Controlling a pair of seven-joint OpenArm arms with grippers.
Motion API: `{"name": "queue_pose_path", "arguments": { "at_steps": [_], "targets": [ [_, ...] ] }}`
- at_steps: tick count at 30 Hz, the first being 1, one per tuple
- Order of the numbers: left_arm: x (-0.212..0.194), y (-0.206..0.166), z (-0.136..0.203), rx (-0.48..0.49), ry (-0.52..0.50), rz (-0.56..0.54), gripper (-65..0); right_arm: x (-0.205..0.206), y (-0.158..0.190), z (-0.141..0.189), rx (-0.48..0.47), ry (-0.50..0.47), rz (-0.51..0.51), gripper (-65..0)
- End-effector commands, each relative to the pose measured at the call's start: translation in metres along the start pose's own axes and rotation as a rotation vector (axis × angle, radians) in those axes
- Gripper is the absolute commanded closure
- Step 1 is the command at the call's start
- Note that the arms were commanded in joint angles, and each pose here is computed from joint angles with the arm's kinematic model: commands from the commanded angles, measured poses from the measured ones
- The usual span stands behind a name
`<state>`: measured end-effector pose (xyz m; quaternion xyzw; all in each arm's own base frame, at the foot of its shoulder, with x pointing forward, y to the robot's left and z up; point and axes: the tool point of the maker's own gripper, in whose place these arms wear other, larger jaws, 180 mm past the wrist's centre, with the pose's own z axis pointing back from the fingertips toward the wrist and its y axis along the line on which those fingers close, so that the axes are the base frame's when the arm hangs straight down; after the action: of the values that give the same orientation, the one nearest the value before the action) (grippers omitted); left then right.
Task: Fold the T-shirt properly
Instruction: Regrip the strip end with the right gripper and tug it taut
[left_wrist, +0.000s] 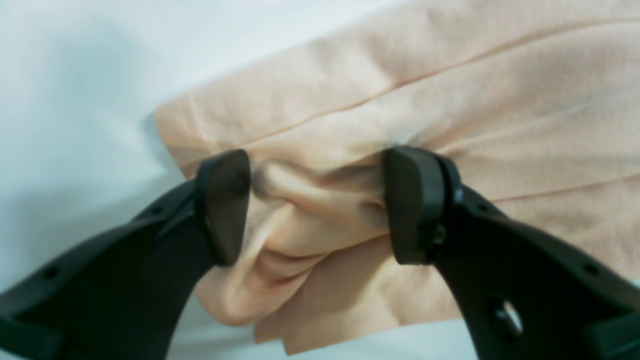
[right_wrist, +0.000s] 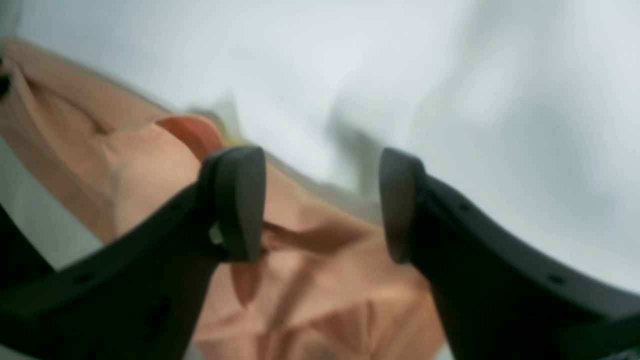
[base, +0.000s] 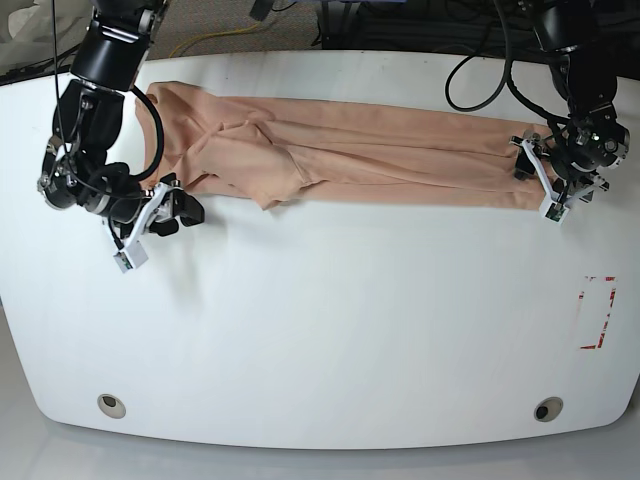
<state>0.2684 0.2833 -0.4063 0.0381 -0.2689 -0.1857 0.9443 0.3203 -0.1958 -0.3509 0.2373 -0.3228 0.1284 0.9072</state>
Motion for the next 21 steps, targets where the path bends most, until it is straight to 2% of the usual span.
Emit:
{"name": "queue_pose_path", "arguments": {
  "at_steps": [1,9,11,13,21],
  "targets": [
    [-0.010,0.011,0.004,0.040,0.063,-0.027,-39.6,0.023,0.008,-0.009,-0.002,-0.015,0.065,-35.0],
    [-0.011,0.012,0.004,0.044,0.065,-0.022,-39.6,-0.024,-0.013,-0.029,-0.071,0.164,0.007,-35.0],
    [-0.012,0.012,0.004,0.044,0.066,-0.021,-39.6,-0.030,-0.016,-0.028,-0.079,0.176,0.000,-35.0],
    [-0.013,0.012,0.004,0.043,0.067,-0.020,-39.6,-0.044,-0.026,-0.016,-0.109,0.189,-0.027,-35.0],
    [-0.015,0.012,0.003,0.040,0.072,-0.018,-39.6,-0.055,-0.049,0.036,-0.250,0.160,-0.042,-35.0]
  ]
}}
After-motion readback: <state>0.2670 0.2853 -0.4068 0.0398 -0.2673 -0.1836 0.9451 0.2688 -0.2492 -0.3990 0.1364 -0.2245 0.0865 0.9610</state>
